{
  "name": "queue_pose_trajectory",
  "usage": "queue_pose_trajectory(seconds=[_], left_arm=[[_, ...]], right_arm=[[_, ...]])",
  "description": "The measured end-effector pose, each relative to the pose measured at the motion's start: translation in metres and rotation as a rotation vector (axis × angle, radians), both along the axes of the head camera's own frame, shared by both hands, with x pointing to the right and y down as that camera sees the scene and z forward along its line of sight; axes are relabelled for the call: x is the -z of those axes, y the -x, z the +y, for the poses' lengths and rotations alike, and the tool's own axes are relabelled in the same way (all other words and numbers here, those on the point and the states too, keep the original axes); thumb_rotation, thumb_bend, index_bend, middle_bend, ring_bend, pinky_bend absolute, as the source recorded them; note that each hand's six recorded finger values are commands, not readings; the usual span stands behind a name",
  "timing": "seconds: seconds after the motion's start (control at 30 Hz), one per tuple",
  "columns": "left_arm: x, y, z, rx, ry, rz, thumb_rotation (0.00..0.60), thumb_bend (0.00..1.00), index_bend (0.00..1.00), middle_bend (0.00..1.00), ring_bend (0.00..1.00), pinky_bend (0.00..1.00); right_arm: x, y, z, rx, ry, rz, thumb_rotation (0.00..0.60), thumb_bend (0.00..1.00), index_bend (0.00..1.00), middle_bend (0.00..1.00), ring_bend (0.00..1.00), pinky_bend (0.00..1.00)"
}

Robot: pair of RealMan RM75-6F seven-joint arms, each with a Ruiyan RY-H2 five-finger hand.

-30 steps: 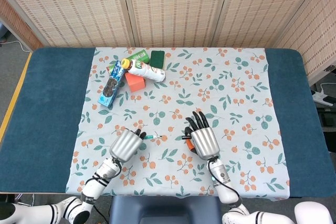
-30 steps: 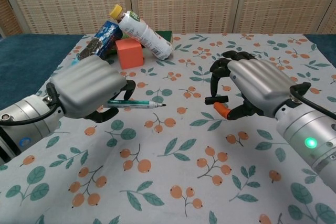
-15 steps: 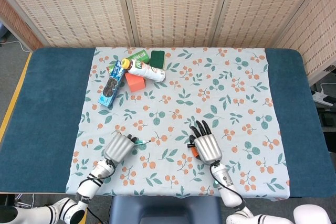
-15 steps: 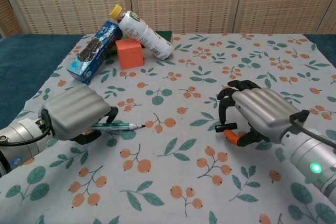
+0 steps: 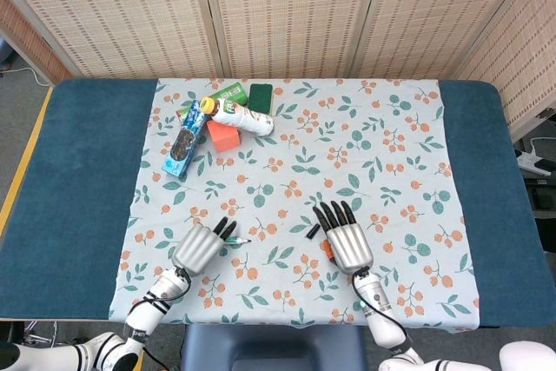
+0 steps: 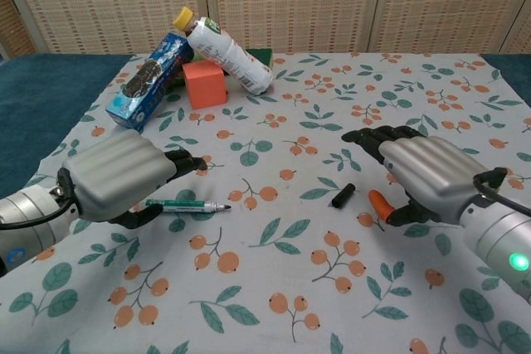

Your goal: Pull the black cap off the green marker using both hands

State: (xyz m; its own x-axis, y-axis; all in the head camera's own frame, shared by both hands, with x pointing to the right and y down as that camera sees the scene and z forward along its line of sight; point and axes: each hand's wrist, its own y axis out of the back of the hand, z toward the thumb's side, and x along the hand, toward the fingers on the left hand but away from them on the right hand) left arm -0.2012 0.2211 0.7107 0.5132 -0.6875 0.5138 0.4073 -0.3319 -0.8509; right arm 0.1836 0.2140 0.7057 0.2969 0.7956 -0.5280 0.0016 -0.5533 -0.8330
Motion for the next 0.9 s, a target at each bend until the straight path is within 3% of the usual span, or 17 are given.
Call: queue_pose_trajectory(seconds=[0.07, 0.1, 0.17, 0.2, 0.3, 0.4, 0.57, 0.67, 0.9], left_arm=[[0.01, -0.002, -0.001, 0.011, 0.001, 0.035, 0.6, 0.39, 0.02, 0.04, 0.47, 0.77], [0.015, -0.002, -0.001, 0.019, 0.005, 0.053, 0.6, 0.39, 0.01, 0.02, 0.3, 0.64], [0.028, -0.001, -0.002, 0.039, 0.022, 0.095, 0.6, 0.39, 0.0, 0.0, 0.07, 0.44], [0.034, 0.001, -0.002, 0.05, 0.029, 0.113, 0.6, 0.39, 0.0, 0.0, 0.01, 0.36], [0.059, 0.018, -0.003, 0.099, 0.057, 0.167, 0.6, 0.39, 0.0, 0.0, 0.0, 0.27], [0.081, 0.056, -0.002, 0.176, 0.085, 0.19, 0.596, 0.4, 0.0, 0.0, 0.0, 0.25], [0.106, 0.134, 0.018, 0.398, 0.114, 0.247, 0.573, 0.42, 0.0, 0.0, 0.0, 0.22], [0.115, 0.179, 0.037, 0.522, 0.091, 0.273, 0.565, 0.44, 0.0, 0.0, 0.0, 0.21], [0.129, 0.235, 0.056, 0.608, 0.03, 0.248, 0.564, 0.46, 0.0, 0.0, 0.0, 0.21]], right_arm=[[0.013, -0.003, -0.003, -0.008, -0.024, -0.022, 0.6, 0.38, 0.03, 0.02, 0.0, 0.0], [0.019, -0.005, -0.004, -0.011, -0.034, -0.03, 0.6, 0.37, 0.04, 0.01, 0.0, 0.0], [0.036, -0.015, -0.006, -0.019, -0.061, -0.047, 0.6, 0.34, 0.07, 0.01, 0.0, 0.0], [0.044, -0.021, -0.007, -0.025, -0.075, -0.049, 0.6, 0.33, 0.07, 0.01, 0.0, 0.0], [0.072, -0.055, -0.008, -0.056, -0.125, -0.032, 0.6, 0.27, 0.06, 0.0, 0.0, 0.0], [0.099, -0.102, -0.003, -0.097, -0.162, 0.018, 0.6, 0.22, 0.02, 0.0, 0.0, 0.0], [0.143, -0.184, 0.019, -0.206, -0.208, 0.116, 0.6, 0.15, 0.0, 0.0, 0.0, 0.0], [0.157, -0.201, 0.026, -0.233, -0.22, 0.121, 0.6, 0.14, 0.0, 0.0, 0.0, 0.0], [0.178, -0.222, 0.029, -0.24, -0.234, 0.144, 0.6, 0.14, 0.0, 0.0, 0.0, 0.0]])
